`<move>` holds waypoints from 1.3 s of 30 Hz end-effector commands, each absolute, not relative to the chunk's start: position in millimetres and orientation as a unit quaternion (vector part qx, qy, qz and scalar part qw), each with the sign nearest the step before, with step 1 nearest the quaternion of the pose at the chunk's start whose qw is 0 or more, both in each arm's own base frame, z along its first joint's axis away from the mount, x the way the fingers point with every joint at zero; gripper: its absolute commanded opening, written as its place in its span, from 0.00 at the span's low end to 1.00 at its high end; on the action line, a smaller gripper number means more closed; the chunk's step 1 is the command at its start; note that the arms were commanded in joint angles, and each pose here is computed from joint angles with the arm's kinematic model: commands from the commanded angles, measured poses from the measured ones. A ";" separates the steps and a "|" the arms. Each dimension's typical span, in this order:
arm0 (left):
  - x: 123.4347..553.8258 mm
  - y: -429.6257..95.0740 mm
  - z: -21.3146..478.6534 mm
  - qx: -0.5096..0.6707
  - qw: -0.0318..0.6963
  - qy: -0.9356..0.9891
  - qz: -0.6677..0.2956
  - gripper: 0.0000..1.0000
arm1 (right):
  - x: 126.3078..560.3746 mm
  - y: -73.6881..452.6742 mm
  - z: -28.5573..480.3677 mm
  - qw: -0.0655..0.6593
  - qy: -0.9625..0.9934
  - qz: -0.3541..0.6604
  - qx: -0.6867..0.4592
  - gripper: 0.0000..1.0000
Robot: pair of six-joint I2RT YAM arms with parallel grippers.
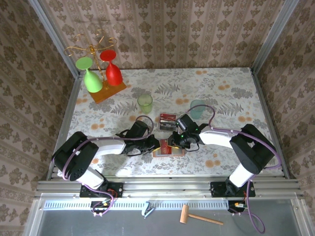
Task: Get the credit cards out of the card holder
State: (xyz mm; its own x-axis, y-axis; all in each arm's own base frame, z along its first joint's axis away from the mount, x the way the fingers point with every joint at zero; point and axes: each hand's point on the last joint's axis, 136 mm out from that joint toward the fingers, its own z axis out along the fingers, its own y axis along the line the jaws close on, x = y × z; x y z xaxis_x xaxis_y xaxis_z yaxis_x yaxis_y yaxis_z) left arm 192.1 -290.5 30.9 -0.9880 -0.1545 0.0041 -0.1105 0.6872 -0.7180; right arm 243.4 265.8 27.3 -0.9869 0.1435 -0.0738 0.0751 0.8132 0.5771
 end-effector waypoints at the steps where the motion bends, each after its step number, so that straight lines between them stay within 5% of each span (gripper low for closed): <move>1: 182.5 -279.7 13.6 -0.084 0.008 0.927 -0.365 0.11 | 238.4 267.2 20.1 0.037 0.947 0.311 0.068 0.26; 39: 184.1 -279.1 14.5 -0.090 0.013 0.926 -0.366 0.10 | 243.8 241.1 31.3 0.066 0.942 0.315 0.093 0.04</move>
